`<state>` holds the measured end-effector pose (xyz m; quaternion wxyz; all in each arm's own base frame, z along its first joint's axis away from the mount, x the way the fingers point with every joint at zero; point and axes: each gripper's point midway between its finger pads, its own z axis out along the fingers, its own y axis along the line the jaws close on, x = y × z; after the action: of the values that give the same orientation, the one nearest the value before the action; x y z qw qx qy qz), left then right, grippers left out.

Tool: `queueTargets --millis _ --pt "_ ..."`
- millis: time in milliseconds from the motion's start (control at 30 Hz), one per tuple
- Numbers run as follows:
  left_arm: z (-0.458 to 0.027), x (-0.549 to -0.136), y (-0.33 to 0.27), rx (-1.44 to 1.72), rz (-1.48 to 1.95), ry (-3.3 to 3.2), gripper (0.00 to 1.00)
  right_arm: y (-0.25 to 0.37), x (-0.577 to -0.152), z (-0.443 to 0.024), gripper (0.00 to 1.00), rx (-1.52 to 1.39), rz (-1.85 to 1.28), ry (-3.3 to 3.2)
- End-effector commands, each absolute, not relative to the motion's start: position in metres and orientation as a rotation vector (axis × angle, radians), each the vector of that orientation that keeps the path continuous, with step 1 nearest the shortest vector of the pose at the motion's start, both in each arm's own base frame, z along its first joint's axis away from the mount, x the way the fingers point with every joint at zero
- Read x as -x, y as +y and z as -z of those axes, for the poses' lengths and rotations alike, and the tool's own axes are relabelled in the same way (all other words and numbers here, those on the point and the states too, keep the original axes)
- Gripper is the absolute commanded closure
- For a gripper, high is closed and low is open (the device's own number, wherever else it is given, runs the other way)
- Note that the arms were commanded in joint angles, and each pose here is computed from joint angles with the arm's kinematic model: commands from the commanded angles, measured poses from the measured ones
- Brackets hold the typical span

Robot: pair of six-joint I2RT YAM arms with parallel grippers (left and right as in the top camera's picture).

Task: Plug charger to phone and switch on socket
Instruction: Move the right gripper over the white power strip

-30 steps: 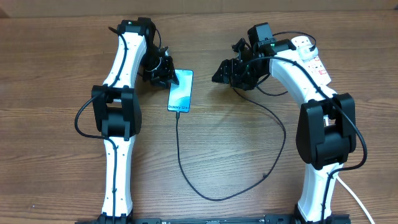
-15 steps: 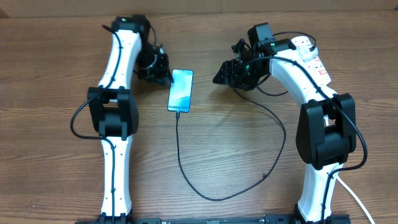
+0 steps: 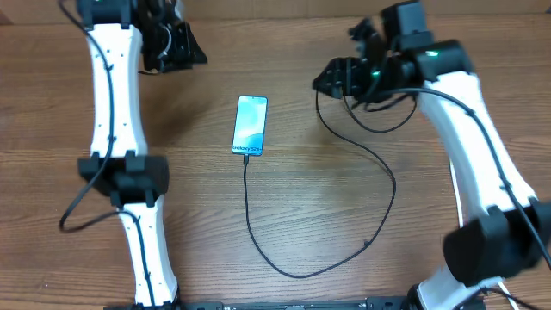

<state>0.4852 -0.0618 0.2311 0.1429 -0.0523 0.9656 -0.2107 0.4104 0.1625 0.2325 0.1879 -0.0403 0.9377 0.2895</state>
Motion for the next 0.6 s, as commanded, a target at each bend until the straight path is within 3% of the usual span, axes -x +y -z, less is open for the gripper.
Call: queueTargets --millis 0,67,167,333,400,567 --pt "-0.305 -0.462 -0.055 0.138 0.503 2.626 0.69 0.12 -0.41 -0.268 0.26 0.024 -0.72 2.555" --pt "-0.329 -0.451 -0.054 0.125 0.493 2.572 0.66 0.1 -0.408 -0.276 0.26 -0.033 -0.702 2.539" --pt "-0.362 -0.433 -0.054 0.103 0.488 2.496 0.59 0.061 -0.407 -0.282 0.16 -0.184 -0.652 2.524" --pt "-0.394 -0.412 -0.056 0.076 0.485 2.419 0.19 -0.003 -0.406 -0.278 0.1 -0.395 -0.579 2.505" --pt "-0.401 -0.407 -0.056 0.073 0.485 2.403 0.02 -0.029 -0.403 -0.275 0.03 -0.477 -0.528 2.498" --pt "-0.403 -0.405 -0.053 0.094 0.467 2.397 0.0 -0.085 -0.397 -0.266 0.0 -0.641 -0.341 2.483"
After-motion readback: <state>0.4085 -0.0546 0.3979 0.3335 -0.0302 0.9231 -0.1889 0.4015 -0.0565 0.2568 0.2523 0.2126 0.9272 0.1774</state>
